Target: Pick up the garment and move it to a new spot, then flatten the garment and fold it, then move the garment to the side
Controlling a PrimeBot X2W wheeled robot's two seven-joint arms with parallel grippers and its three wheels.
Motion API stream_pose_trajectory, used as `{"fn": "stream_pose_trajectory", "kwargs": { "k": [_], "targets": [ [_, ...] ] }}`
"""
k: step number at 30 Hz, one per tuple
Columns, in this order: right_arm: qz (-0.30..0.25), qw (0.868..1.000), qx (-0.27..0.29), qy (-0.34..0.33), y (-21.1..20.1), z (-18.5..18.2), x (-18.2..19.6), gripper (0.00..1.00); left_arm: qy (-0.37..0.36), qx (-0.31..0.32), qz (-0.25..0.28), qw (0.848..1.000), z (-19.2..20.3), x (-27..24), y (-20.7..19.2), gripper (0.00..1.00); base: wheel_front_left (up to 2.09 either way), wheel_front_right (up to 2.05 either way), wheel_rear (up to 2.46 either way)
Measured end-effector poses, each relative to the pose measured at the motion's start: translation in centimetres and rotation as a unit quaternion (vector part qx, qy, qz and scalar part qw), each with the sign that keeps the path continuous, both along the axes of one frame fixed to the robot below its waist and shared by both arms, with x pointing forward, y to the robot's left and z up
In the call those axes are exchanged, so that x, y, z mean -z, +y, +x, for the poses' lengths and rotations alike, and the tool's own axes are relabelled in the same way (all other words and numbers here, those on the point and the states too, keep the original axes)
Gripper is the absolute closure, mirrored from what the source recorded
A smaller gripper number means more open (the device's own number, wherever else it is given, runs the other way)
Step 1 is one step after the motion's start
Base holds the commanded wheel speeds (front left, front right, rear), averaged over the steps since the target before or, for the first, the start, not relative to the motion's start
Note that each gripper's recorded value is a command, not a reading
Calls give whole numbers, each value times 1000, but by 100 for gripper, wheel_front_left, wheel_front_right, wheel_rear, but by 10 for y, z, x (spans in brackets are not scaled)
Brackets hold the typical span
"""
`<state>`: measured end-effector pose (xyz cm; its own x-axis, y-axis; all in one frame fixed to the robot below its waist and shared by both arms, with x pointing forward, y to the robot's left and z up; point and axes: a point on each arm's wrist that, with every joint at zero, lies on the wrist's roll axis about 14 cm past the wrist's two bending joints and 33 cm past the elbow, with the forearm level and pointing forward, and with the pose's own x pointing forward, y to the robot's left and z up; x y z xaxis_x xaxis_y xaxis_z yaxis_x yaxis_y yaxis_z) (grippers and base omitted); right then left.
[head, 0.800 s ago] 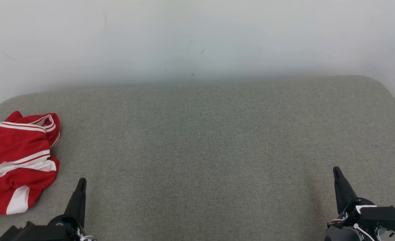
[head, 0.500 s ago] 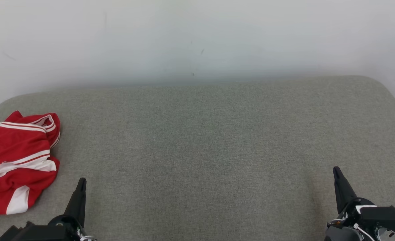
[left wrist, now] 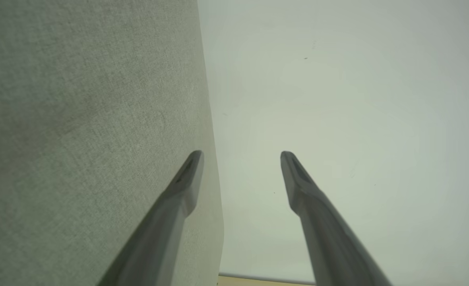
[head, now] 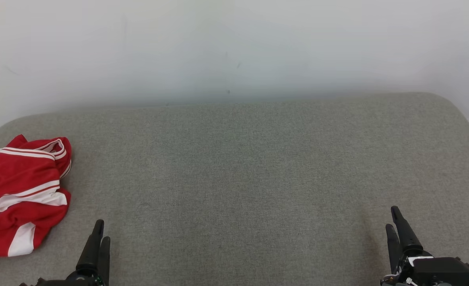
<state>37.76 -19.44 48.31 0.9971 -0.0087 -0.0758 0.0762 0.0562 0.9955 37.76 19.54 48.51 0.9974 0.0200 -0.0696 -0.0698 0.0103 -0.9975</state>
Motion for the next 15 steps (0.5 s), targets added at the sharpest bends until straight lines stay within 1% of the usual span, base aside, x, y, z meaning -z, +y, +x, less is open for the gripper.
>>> {"fn": "stream_pose_trajectory", "kwargs": {
  "k": [8, 15],
  "targets": [
    [-75, 997, -3, 1, 1, -1, -1, 0, 5, 1, 54, 999, -1, -1, -3, 0, 0, 0, 0],
    [-155, 988, -13, 4, 6, -2, 0, 0, 11, 5, 108, 994, -4, 0, -6, 0, 0, 0, 0]
  ]
}}
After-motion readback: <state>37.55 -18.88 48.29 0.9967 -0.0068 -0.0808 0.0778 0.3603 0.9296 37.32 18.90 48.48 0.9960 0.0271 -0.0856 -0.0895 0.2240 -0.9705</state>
